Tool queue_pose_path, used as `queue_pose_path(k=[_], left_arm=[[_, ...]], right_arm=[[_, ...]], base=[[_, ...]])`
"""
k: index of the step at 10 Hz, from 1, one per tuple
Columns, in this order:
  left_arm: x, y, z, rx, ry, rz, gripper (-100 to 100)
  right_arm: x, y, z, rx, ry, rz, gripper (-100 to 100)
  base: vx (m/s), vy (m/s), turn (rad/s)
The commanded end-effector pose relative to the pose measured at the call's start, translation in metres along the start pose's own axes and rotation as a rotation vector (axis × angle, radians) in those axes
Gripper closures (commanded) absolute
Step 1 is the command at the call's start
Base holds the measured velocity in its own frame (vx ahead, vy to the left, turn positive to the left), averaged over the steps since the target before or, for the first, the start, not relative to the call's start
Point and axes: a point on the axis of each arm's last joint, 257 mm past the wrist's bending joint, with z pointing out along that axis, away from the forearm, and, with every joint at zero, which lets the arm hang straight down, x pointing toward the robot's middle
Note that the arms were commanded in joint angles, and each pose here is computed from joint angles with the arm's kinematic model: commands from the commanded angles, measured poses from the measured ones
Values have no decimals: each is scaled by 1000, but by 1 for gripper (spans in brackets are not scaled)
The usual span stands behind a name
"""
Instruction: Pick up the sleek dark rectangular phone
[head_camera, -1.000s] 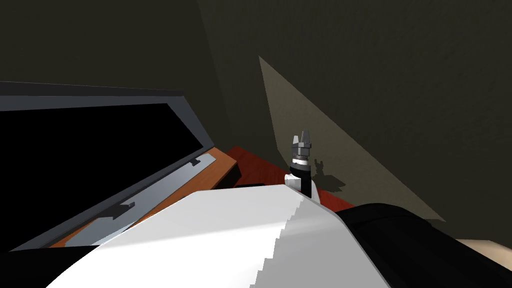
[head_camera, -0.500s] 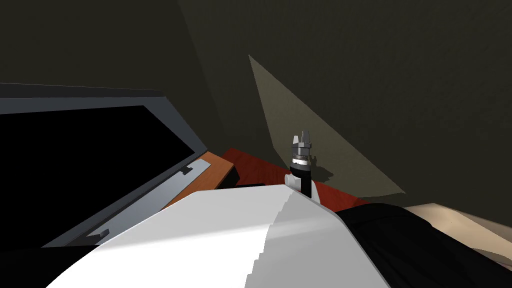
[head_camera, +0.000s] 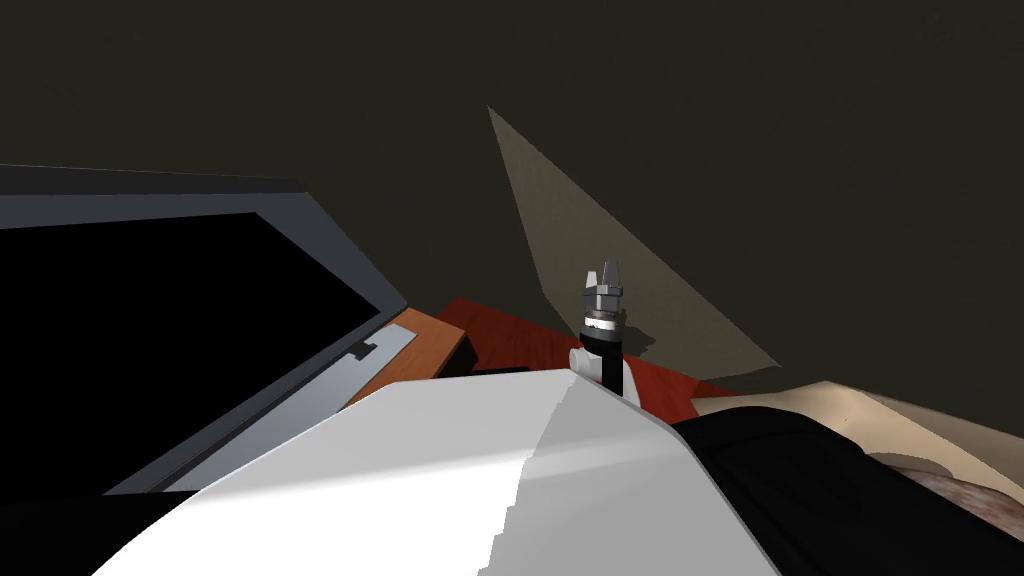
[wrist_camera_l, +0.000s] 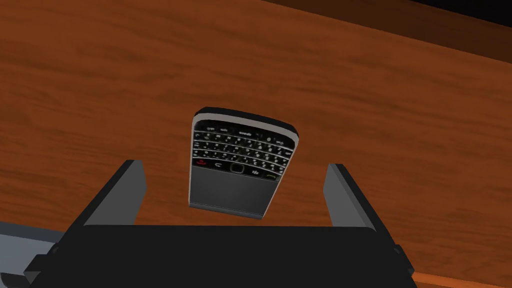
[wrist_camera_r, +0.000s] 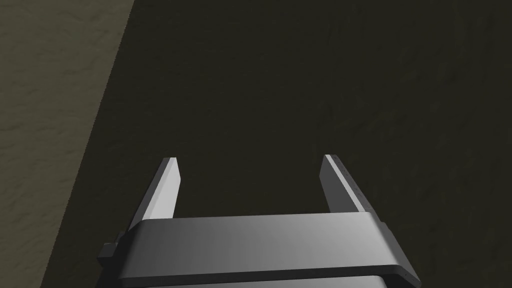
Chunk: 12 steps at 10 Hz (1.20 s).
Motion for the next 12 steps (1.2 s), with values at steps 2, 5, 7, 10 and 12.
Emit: queue_pose_path(k=[2, 5, 7, 10, 12], left_arm=[[8, 28, -1, -62, 24, -23, -100], [9, 31, -2, -66, 25, -22, 0], [19, 26, 8, -63, 21, -27, -100], [26, 21, 13, -61, 20, -29, -100], [26, 23, 13, -64, 20, -30, 100]], right_arm=[[0, 0, 0, 0, 0, 0, 0], [0, 0, 0, 0, 0, 0, 0], [0, 0, 0, 0, 0, 0, 0], [0, 0, 0, 0, 0, 0, 0], [0, 0, 0, 0, 0, 0, 0]], base=[[27, 32, -137], [25, 36, -103], [-17, 41, -21], [-19, 47, -19], [-2, 4, -2]])
